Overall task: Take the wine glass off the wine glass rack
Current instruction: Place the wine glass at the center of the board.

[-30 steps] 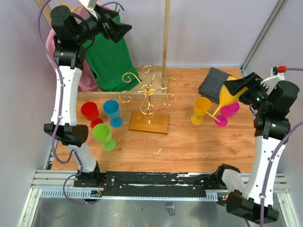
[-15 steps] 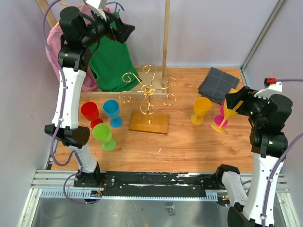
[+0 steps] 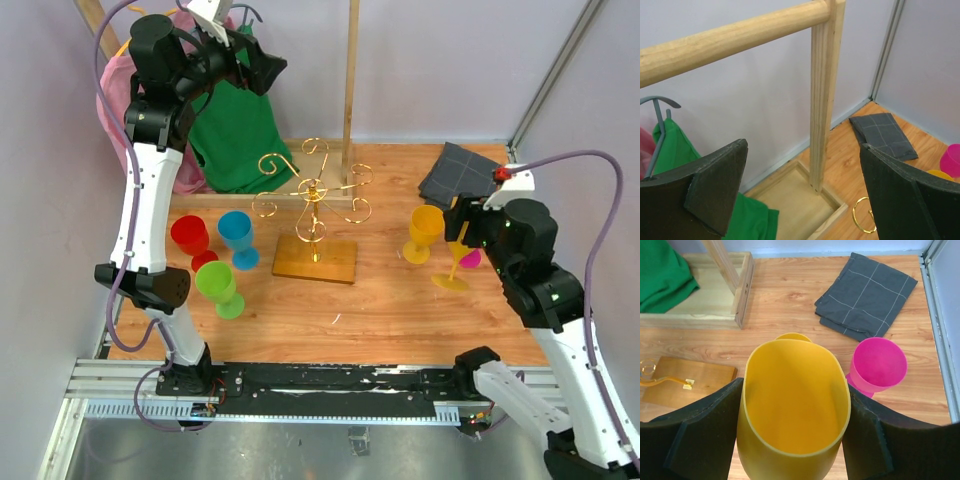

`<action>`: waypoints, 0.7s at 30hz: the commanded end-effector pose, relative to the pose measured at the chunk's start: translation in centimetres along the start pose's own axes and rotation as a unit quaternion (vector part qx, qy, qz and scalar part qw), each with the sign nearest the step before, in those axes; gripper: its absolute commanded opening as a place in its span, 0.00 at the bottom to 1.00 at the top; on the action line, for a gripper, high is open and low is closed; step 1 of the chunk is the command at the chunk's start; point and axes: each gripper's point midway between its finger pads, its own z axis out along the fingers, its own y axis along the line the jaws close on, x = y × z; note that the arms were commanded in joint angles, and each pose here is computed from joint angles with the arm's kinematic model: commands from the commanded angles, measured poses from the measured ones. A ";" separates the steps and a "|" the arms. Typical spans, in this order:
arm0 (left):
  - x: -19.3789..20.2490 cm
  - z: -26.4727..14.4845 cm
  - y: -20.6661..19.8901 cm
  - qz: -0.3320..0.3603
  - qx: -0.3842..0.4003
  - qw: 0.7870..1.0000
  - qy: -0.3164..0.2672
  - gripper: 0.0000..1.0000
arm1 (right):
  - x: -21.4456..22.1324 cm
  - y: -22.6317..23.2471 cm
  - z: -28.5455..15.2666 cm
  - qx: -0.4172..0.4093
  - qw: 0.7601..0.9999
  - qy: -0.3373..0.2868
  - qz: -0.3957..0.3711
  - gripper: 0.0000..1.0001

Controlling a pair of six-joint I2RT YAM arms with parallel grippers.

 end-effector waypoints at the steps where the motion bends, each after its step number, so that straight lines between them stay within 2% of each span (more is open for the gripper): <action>1: -1.4 -0.8 -0.6 0.018 0.000 1.000 -0.010 0.99 | -0.5 -0.6 0.3 0.073 0.996 -0.028 -0.035 0.65; 11: -1.3 -1.2 -0.8 0.022 0.001 1.000 -0.003 0.99 | 0.5 1.5 -0.1 0.154 0.985 -0.060 -0.054 0.66; 21: -0.3 -1.3 -1.0 0.020 0.004 1.000 0.012 0.99 | 4.8 2.4 0.1 0.244 0.963 -0.104 -0.056 0.66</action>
